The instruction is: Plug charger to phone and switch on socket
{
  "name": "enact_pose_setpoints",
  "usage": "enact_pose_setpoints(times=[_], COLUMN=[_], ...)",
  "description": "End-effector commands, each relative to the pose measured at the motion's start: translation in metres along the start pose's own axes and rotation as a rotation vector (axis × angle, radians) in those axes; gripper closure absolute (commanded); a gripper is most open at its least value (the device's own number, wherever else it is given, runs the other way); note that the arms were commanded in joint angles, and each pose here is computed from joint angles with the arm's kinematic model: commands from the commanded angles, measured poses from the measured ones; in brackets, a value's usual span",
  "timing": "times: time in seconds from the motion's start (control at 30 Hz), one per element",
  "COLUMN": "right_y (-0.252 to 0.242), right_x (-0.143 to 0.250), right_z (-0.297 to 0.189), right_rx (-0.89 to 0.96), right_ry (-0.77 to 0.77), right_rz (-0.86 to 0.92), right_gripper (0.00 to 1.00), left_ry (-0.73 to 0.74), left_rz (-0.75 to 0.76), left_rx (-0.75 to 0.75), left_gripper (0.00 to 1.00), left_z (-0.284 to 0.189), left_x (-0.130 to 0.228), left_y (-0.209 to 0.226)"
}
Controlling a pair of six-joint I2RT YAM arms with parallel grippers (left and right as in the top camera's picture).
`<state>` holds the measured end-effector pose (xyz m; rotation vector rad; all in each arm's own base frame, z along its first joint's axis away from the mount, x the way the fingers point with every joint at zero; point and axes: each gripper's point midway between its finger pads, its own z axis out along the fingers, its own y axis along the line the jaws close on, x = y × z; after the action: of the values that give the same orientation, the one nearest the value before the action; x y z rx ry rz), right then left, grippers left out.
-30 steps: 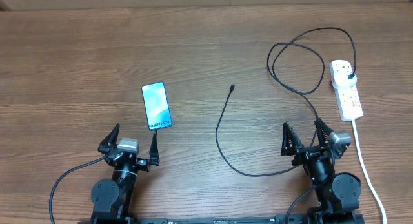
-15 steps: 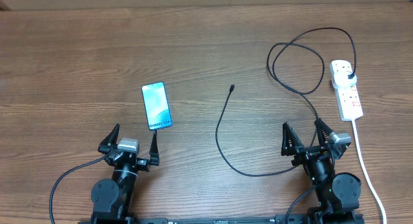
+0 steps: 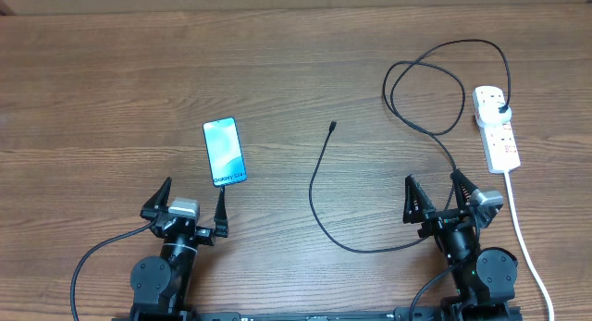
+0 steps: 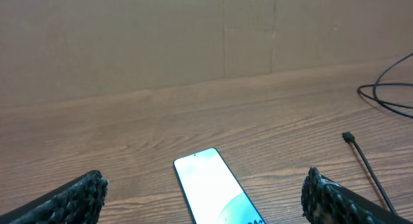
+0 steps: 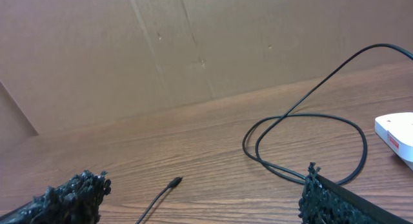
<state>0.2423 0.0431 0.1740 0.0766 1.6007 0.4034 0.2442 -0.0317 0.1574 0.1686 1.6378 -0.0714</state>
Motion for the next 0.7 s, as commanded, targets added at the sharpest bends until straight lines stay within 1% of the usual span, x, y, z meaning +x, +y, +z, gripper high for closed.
enact_pose_setpoints(times=[0.0, 0.27, 0.33, 0.4, 0.43, 0.5, 0.6, 0.67], right_y=[0.000, 0.000, 0.000, 0.000, 0.000, 0.000, 0.000, 0.000], right_x=[0.002, 0.002, 0.002, 0.002, 0.002, 0.002, 0.002, 0.002], right_z=[0.000, 0.000, 0.000, 0.000, 0.000, 0.000, 0.000, 0.000], right_rx=[-0.001, -0.001, -0.001, -0.001, 0.000, -0.001, -0.001, -0.001], right_ry=[-0.002, -0.002, -0.002, -0.002, -0.002, -0.002, -0.002, -0.002], right_rz=[-0.001, -0.001, -0.001, -0.001, -0.001, -0.001, -0.001, -0.001], right_gripper=[0.00, 0.00, 0.00, 0.00, 0.00, 0.00, 0.00, 0.00], left_ry=[-0.001, -0.001, -0.020, -0.074, -0.074, -0.056, -0.024, 0.001], left_rz=[0.018, 0.012, -0.030, -0.074, -0.093, -0.134, -0.137, -0.140], left_rx=[-0.013, -0.002, 0.003, 0.056, 0.061, 0.063, 0.088, 0.094], left_gripper=[0.00, 0.00, 0.01, 0.00, 0.00, 0.00, 0.00, 0.00], left_z=[0.000, 0.000, 0.000, -0.001, -0.002, -0.002, -0.003, -0.005], left_x=[0.001, 0.001, -0.004, -0.018, -0.019, -0.018, -0.021, -0.030], left_y=[0.003, 0.001, 0.000, -0.009, -0.009, -0.009, -0.014, -0.014])
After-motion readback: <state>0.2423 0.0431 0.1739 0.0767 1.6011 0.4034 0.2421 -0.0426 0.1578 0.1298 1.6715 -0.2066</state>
